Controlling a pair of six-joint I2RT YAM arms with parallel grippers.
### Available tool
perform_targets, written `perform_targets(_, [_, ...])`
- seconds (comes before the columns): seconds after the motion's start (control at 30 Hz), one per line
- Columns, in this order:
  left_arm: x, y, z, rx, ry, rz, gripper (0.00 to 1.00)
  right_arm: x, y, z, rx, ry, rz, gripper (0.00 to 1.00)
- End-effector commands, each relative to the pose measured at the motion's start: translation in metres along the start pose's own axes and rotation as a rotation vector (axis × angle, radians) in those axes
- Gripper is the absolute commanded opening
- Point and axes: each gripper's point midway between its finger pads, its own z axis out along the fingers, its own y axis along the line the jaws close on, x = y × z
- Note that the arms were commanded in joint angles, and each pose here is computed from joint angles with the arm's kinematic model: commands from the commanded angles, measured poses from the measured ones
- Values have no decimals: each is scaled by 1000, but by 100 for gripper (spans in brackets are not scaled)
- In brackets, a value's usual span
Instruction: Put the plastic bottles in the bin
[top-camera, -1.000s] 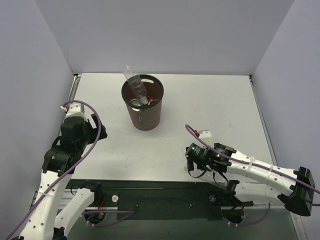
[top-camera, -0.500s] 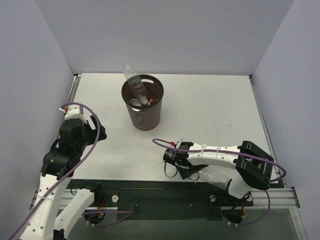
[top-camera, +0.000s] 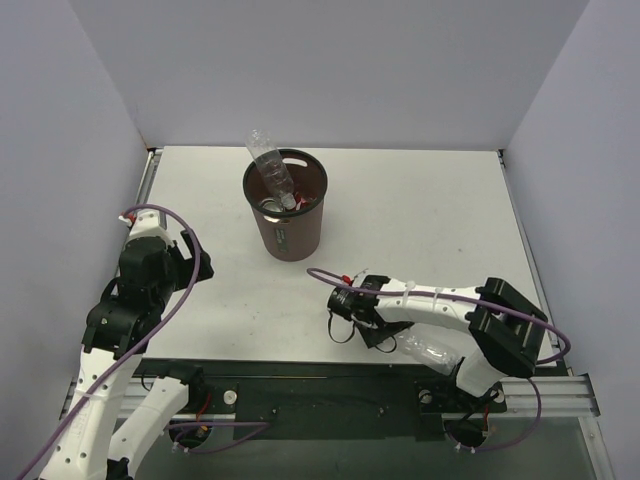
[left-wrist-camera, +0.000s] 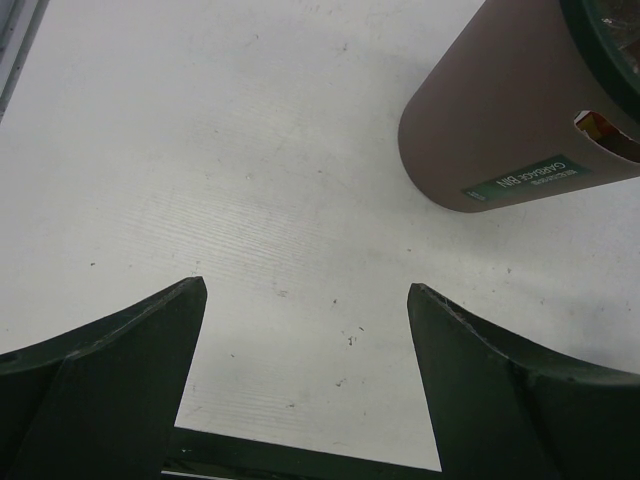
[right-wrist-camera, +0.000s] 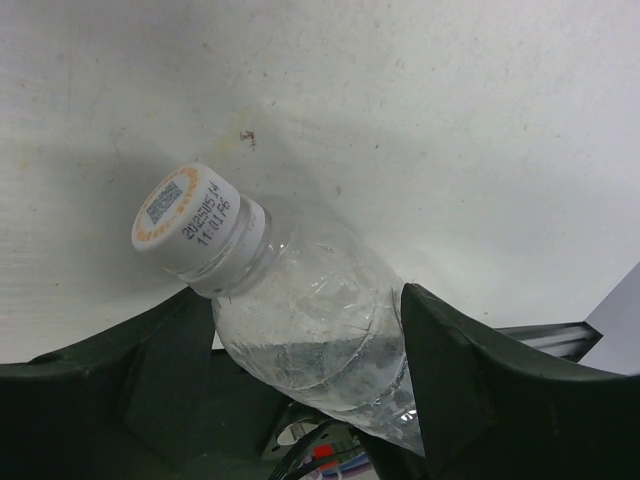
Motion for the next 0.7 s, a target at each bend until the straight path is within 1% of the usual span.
perform_targets(0.0, [-13, -1, -5, 6, -49, -12, 93, -24, -25, -25, 47, -96, 38, 42])
perform_targets(0.1, [-16, 1, -8, -3, -60, -9, 93, -50, -48, -55, 26, -206, 124, 36])
perform_targets(0.13, [-17, 1, -8, -4, -64, -9, 93, -55, -55, -61, 24, -227, 147, 36])
perform_targets(0.17, [-18, 2, -8, -8, -67, -7, 93, -69, -68, -77, 11, -290, 208, 36])
perform_targets(0.2, [-18, 2, -9, -7, -67, -8, 93, -76, -74, -85, -3, -325, 239, 36])
perform_targets(0.23, [-19, 1, -10, -4, -69, -11, 93, -91, -86, -105, -24, -411, 294, 36])
perform_targets(0.27, [-19, 1, -11, 1, -71, -15, 93, -100, -91, -117, -39, -465, 324, 36])
perform_targets(0.3, [-20, -1, -12, 8, -73, -19, 93, -115, -98, -140, -90, -567, 377, 36])
perform_targets(0.33, [-22, -1, -13, 10, -78, -24, 93, -124, -106, -155, -115, -622, 416, 36])
perform_targets(0.37, [-24, -2, -14, 15, -83, -25, 93, -136, -112, -177, -174, -719, 469, 36])
perform_targets(0.4, [-23, -1, -15, 13, -82, -24, 93, -144, -120, -190, -197, -767, 504, 36])
perform_targets(0.43, [-23, -1, -15, 12, -81, -25, 93, -156, -126, -213, -255, -854, 541, 36])
perform_targets(0.53, [-22, 1, -15, 0, -80, -26, 93, -184, -146, -263, -340, -1013, 617, 37])
perform_targets(0.67, [-21, 2, -18, 6, -87, -35, 93, -229, -155, -319, -441, -1184, 653, 36])
